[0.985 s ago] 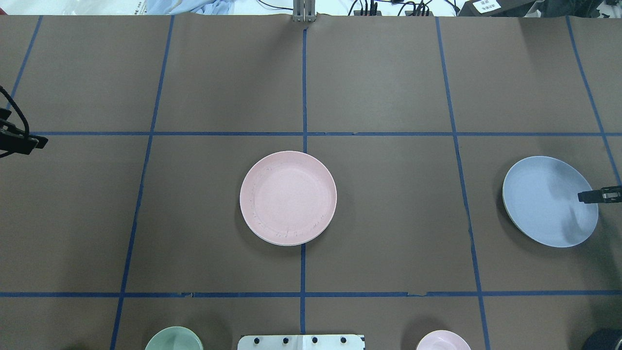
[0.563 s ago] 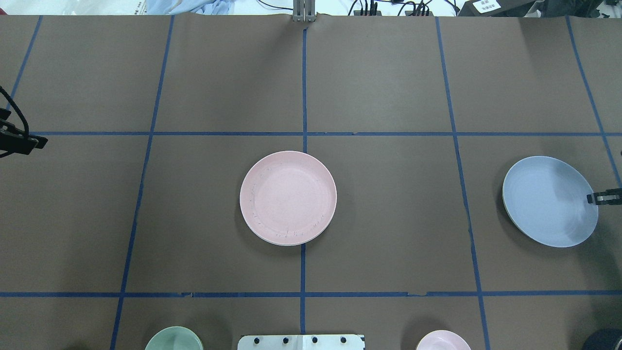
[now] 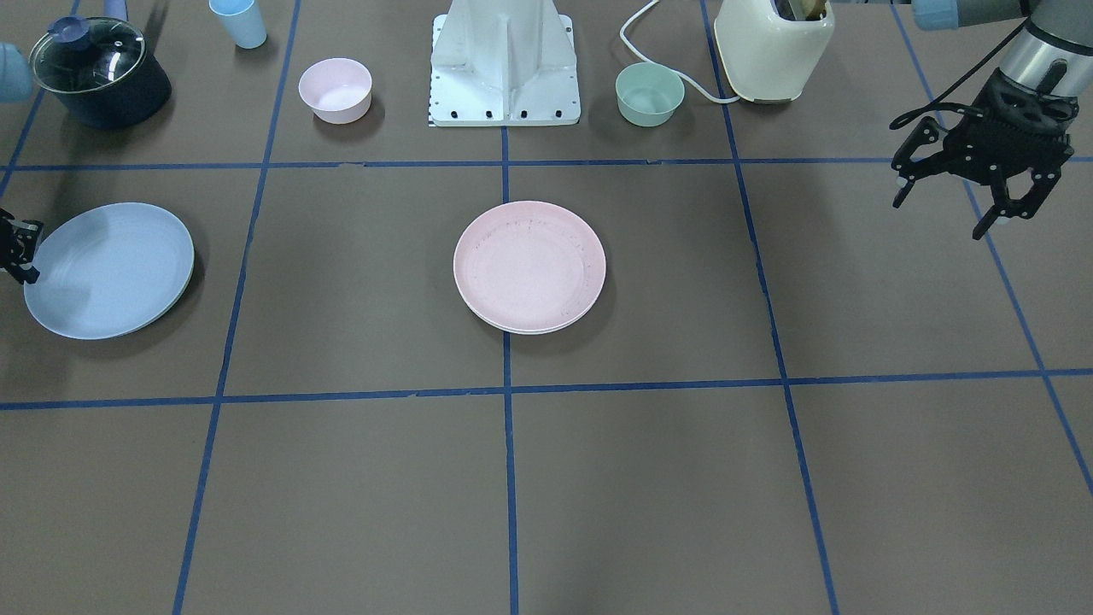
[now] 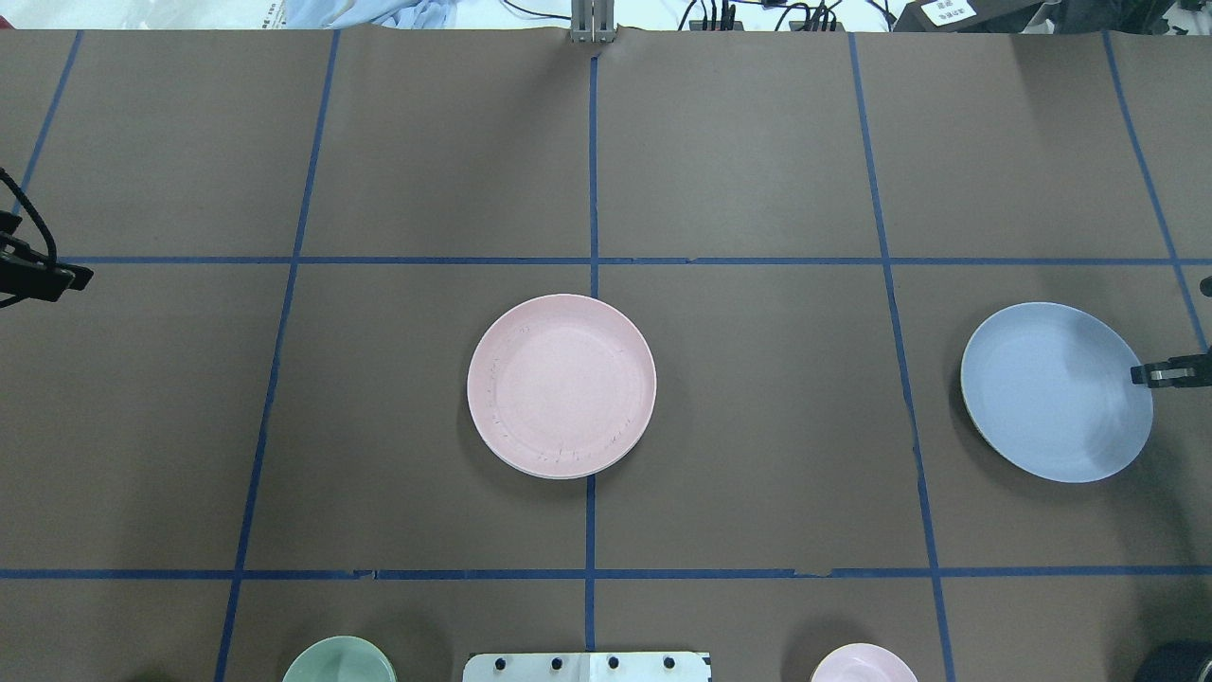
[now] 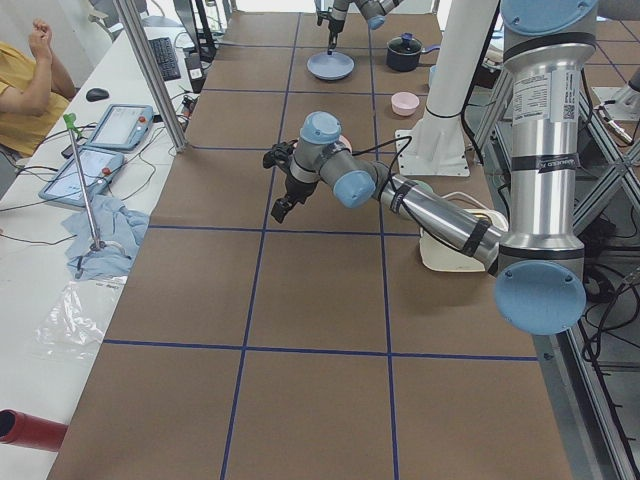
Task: Stack three plates with pink and blue
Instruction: 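Lift the light blue plate with the right gripper and carry it over the pink plate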
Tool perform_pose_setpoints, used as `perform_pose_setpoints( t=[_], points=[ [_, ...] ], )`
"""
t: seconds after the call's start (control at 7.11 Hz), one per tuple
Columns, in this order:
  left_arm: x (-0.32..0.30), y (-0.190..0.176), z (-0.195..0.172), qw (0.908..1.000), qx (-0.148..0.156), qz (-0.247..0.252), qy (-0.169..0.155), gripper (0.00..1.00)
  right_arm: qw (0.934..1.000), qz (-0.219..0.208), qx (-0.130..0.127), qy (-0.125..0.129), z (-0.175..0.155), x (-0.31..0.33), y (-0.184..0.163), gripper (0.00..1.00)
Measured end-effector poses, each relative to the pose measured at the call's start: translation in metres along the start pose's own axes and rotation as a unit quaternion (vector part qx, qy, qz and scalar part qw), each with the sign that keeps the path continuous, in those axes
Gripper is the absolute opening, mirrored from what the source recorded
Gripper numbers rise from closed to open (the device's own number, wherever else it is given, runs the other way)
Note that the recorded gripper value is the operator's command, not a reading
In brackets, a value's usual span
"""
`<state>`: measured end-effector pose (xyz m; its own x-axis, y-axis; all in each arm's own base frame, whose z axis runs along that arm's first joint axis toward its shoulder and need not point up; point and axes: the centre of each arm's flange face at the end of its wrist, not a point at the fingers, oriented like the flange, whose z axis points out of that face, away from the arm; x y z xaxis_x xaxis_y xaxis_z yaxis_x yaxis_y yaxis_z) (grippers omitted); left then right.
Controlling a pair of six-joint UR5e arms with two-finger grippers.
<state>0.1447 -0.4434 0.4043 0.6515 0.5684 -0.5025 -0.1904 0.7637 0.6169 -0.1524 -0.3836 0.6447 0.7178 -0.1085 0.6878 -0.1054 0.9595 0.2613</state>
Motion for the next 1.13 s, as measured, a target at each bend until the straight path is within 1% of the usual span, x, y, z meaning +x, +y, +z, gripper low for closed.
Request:
perform_pose_setpoints(
  t=[0.14,0.42,0.56,0.7,0.84,0.99,1.13],
  points=[
    [0.0,0.0,0.0,1.0,0.0,0.0,0.0,1.0,0.9998,-0.006,0.009,-0.015,-0.012,-0.016,-0.008,0.0],
    [0.0,0.0,0.001,1.0,-0.001,-0.001,0.0,1.0,0.9979,-0.013,0.024,-0.059,-0.041,-0.056,-0.025,0.0],
    [-0.001,0.0,0.001,1.0,-0.001,-0.001,0.0,1.0,0.9955,0.009,0.036,-0.087,-0.055,-0.086,-0.044,0.0],
    [-0.001,0.0,0.001,1.0,-0.001,-0.001,0.0,1.0,0.991,0.041,0.046,-0.119,-0.064,-0.124,-0.067,0.0],
    [0.0,0.0,0.001,1.0,-0.001,-0.001,0.0,1.0,0.986,0.059,0.049,-0.148,-0.066,-0.168,-0.085,0.0],
    [0.0,0.0,0.001,1.0,-0.001,-0.001,0.0,1.0,0.9821,0.07,0.05,-0.168,-0.064,-0.216,-0.098,0.0],
    [-0.001,0.0,0.001,1.0,-0.001,-0.001,0.0,1.0,0.9796,0.085,0.049,-0.176,-0.062,-0.275,-0.107,0.0]
  ],
)
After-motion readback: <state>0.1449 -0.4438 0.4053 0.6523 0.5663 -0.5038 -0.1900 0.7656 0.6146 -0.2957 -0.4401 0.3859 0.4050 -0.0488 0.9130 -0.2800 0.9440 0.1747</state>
